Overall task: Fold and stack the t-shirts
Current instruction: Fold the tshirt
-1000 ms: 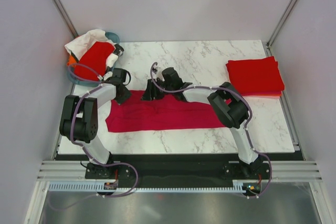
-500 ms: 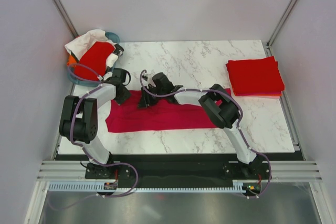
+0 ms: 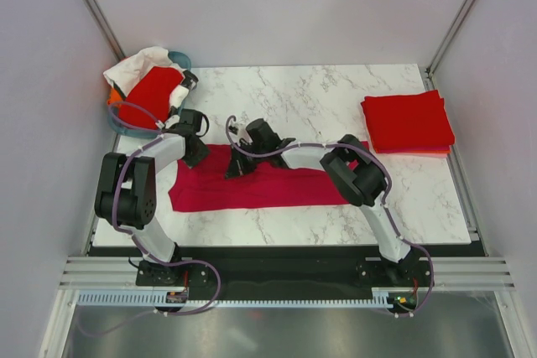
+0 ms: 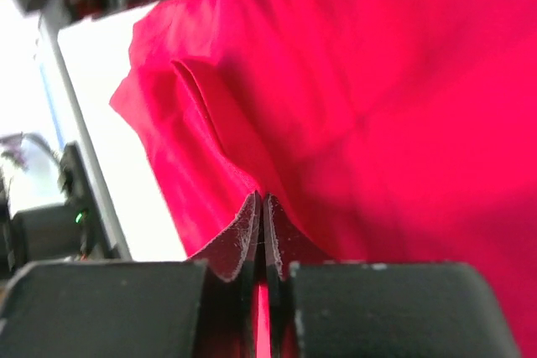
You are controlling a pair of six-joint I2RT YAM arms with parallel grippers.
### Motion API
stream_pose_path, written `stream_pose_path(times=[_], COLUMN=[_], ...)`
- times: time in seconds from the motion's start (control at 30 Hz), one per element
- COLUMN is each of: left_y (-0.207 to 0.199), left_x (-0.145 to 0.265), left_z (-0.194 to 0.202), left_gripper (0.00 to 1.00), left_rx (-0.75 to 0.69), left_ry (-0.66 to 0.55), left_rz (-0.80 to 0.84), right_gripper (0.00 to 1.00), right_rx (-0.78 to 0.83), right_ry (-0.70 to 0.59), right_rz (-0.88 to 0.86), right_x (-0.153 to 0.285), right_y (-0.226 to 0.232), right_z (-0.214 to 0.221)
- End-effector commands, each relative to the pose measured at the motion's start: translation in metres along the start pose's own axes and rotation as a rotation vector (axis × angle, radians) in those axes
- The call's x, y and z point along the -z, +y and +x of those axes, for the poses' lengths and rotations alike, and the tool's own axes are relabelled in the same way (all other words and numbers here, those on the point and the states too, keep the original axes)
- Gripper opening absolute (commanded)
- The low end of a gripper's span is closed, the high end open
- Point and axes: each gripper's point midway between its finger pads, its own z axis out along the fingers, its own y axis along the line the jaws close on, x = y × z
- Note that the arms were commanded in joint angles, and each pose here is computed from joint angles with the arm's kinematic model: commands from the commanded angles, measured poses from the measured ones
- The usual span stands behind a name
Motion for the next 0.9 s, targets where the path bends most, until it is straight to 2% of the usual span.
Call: stream_pose_path(times=[0.0, 0.1, 0.17, 0.23, 0.3, 0.47, 0.6, 0.67, 0.73, 0.87], left_y=[0.0, 0.002, 0.002, 0.002, 0.001, -0.004, -0.014, -0.016, -0.017, -0.017], left_x=[0.007, 0.006, 0.007, 0.007, 0.008, 0.02, 0.053, 0.065, 0.078, 0.084], left_z=[-0.009, -0.008, -0.008, -0.009, -0.01, -0.015, -0.028, -0.024, -0.02, 0.001], left_gripper=[0.47, 0.47, 0.47, 0.47, 0.47, 0.47, 0.47, 0.47, 0.47, 0.47], left_rx=[0.003, 0.001, 0.002, 0.003, -0.001, -0.024, -0.033, -0.032, -0.026, 0.002], left_ry=[-0.027, -0.023, -0.026, -0.026, -0.027, -0.05, -0.128, -0.139, -0.149, -0.093], left_rz=[0.005, 0.001, 0.001, 0.002, 0.006, 0.042, 0.113, 0.144, 0.183, 0.232], right_gripper=[0.1, 0.2, 0.34, 0.57, 0.64, 0.61, 0.56, 0.53, 0.46, 0.39], right_rx=[0.055, 0.059, 0.058, 0.053, 0.066, 0.061, -0.002, -0.046, -0.108, -0.216], right_ry=[-0.003, 0.021, 0.033, 0.049, 0.05, -0.01, -0.083, -0.099, -0.12, -0.116], right_rz=[-0.12, -0.138, -0.152, -0.16, -0.167, -0.104, 0.031, 0.084, 0.142, 0.167], right_x=[0.025, 0.035, 0.043, 0.047, 0.054, 0.072, 0.082, 0.089, 0.092, 0.087], right_y=[0.043, 0.047, 0.053, 0.054, 0.059, 0.058, 0.046, 0.041, 0.033, 0.027], right_z=[-0.009, 0.003, 0.009, 0.016, 0.017, 0.007, -0.002, 0.0, 0.002, 0.008])
